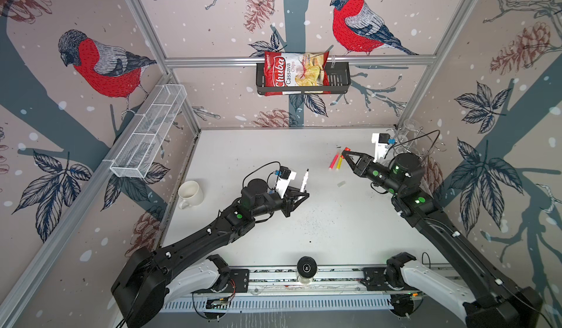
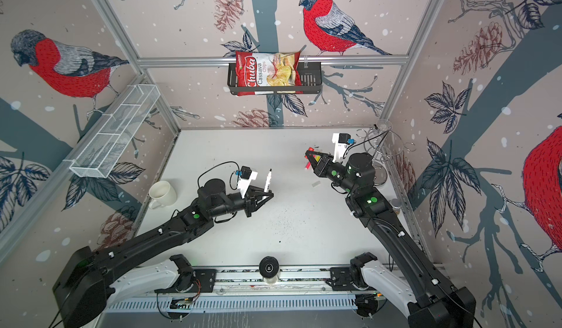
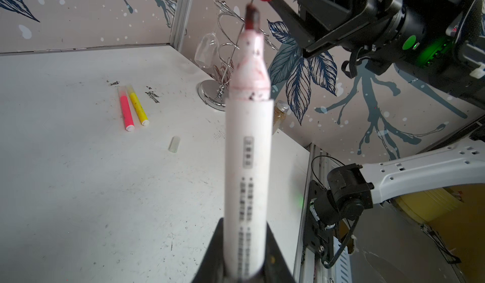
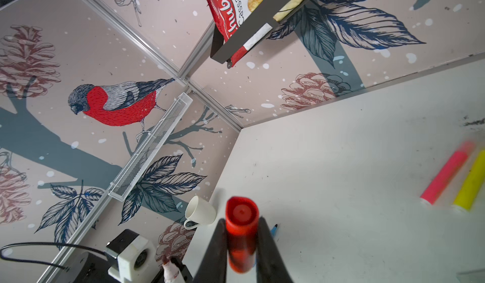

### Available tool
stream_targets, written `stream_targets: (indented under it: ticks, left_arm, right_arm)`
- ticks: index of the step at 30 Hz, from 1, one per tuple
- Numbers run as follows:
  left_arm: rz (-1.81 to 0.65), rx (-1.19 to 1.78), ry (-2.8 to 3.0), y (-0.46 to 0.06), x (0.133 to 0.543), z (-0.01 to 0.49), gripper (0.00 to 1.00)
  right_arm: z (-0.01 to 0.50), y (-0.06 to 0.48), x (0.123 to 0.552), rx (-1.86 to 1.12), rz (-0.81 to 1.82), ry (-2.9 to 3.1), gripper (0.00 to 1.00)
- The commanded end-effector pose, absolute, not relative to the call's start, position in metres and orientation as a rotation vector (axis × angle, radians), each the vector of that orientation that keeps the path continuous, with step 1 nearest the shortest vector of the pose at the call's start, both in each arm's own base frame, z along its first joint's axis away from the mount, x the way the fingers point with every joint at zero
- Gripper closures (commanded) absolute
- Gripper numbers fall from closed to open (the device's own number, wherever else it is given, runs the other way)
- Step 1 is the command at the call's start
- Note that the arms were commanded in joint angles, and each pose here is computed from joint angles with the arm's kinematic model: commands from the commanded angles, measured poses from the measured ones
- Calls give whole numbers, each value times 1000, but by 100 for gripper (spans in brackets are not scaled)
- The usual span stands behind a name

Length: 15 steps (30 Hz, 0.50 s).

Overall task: Insert pens into pen caps
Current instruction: Pick up the pen cap from the center of the table, then put on the pen cap to the pen.

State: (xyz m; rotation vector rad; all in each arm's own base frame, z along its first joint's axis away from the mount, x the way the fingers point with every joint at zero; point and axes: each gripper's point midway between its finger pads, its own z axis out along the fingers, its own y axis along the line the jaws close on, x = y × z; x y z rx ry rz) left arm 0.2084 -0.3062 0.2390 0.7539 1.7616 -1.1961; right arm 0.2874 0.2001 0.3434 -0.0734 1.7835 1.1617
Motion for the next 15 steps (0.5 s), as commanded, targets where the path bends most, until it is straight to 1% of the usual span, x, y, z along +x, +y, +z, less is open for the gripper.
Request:
stream_targets:
  ticks: [1,15]
  left_arm:
    - [-1235,806,1679,-313,202,256,100]
    - [-1288,844,1652,-325,195,263,100]
  right_arm:
    - [366,211,276,-197,1204,1692,100]
    - [376,244,250,-378,1280,1637,100]
